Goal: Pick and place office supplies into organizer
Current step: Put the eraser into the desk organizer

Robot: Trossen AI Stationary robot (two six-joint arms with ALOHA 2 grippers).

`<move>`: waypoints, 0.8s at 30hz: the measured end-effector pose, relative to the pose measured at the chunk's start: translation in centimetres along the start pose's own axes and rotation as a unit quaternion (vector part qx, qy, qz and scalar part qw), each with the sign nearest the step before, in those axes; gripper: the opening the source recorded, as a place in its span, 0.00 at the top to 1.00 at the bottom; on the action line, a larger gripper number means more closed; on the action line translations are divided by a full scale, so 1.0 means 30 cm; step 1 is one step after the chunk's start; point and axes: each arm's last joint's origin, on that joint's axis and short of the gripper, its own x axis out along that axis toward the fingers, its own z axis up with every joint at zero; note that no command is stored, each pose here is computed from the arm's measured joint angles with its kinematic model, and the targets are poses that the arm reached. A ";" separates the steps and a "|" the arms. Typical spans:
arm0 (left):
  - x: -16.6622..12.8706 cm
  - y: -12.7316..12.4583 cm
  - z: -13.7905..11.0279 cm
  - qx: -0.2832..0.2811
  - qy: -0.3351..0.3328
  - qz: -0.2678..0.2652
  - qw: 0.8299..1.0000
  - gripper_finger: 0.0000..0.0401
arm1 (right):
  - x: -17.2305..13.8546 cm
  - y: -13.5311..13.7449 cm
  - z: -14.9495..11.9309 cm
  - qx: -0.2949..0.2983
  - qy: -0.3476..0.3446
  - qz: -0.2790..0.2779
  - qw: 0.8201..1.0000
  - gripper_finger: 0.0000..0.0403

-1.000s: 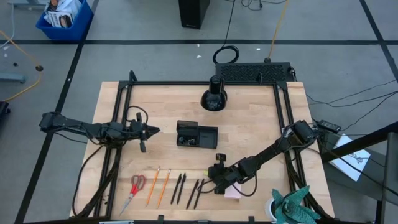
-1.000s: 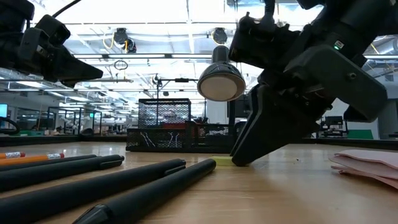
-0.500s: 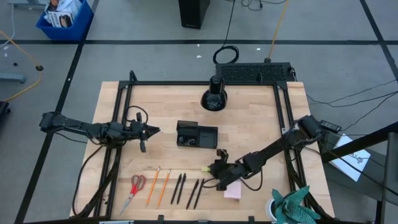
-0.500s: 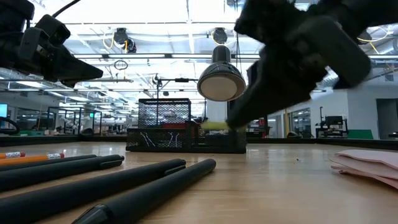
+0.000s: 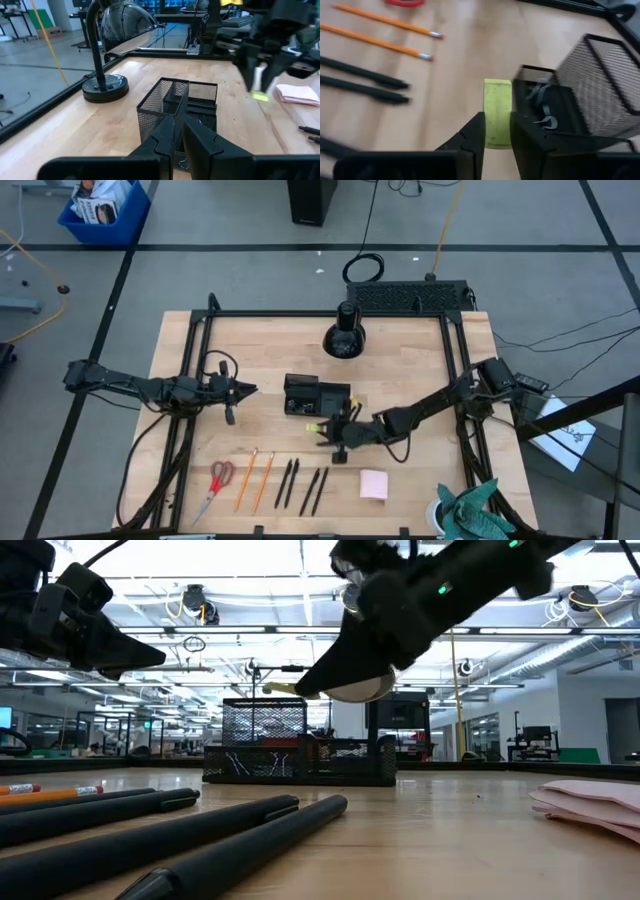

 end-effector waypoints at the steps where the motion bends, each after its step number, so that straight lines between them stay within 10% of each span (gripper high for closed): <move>1: 0.000 0.000 0.000 0.004 0.000 0.000 1.000 0.90 | 0.007 -0.015 0.001 0.000 0.001 -0.005 1.000 0.81; 24: 0.000 0.000 -0.002 0.017 0.003 0.000 1.000 0.90 | 0.191 -0.211 0.032 0.010 0.017 -0.017 1.000 0.81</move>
